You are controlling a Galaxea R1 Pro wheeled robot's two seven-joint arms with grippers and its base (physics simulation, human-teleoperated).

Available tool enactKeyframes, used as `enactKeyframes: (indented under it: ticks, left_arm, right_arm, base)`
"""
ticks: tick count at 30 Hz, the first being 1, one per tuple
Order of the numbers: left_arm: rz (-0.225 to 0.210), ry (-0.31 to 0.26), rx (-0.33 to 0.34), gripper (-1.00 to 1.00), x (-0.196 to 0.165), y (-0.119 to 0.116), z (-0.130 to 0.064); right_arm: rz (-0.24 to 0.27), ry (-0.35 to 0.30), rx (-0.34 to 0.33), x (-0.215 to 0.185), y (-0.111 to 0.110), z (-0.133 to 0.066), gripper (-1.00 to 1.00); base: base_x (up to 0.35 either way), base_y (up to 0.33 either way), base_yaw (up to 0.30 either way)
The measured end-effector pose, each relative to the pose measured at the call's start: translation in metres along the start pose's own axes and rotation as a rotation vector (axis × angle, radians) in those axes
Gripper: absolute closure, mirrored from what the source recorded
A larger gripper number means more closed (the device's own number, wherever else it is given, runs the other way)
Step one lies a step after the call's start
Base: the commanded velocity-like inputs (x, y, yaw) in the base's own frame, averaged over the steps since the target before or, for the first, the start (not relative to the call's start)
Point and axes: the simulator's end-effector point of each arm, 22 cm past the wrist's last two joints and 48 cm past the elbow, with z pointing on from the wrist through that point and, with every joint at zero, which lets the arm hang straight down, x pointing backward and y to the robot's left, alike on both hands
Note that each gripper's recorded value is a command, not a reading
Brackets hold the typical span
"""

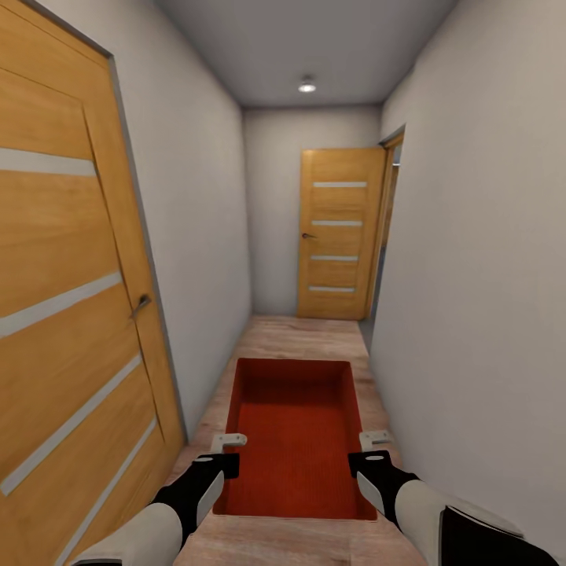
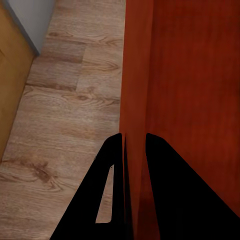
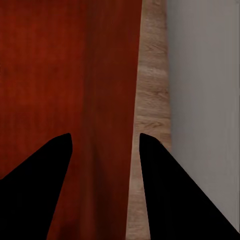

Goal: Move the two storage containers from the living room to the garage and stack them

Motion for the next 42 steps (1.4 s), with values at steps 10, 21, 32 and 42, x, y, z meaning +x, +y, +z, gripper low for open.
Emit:
enactKeyframes:
  ticks: [10, 21, 32, 42]
  left_arm:
    - [0.000, 0.000, 0.000, 1.00, 0.0001, 0.0003, 0.0001]
    - [0.000, 0.000, 0.000, 1.00, 0.0001, -0.0001, 0.0000]
    - [0.000, 0.000, 0.000, 1.00, 0.0001, 0.0003, 0.0001]
    - [0.000, 0.000, 0.000, 1.00, 0.0001, -0.0001, 0.0000]
  right_arm:
    - [0.000, 0.000, 0.000, 0.0000, 0.0004, -0.0001, 1.00]
    - [0.000, 0.000, 0.000, 0.0001, 0.0000, 0.0000, 1.00]
    - [0.000, 0.000, 0.000, 0.0000, 0.0003, -0.0001, 1.00]
    - [0.000, 0.000, 0.000, 0.0000, -0.0001, 0.0000, 1.00]
  base:
    - [0.323, 0.000, 0.000]
    - [0.323, 0.000, -0.004]
    - [0.323, 0.000, -0.192]
    - [0.323, 0.000, -0.062]
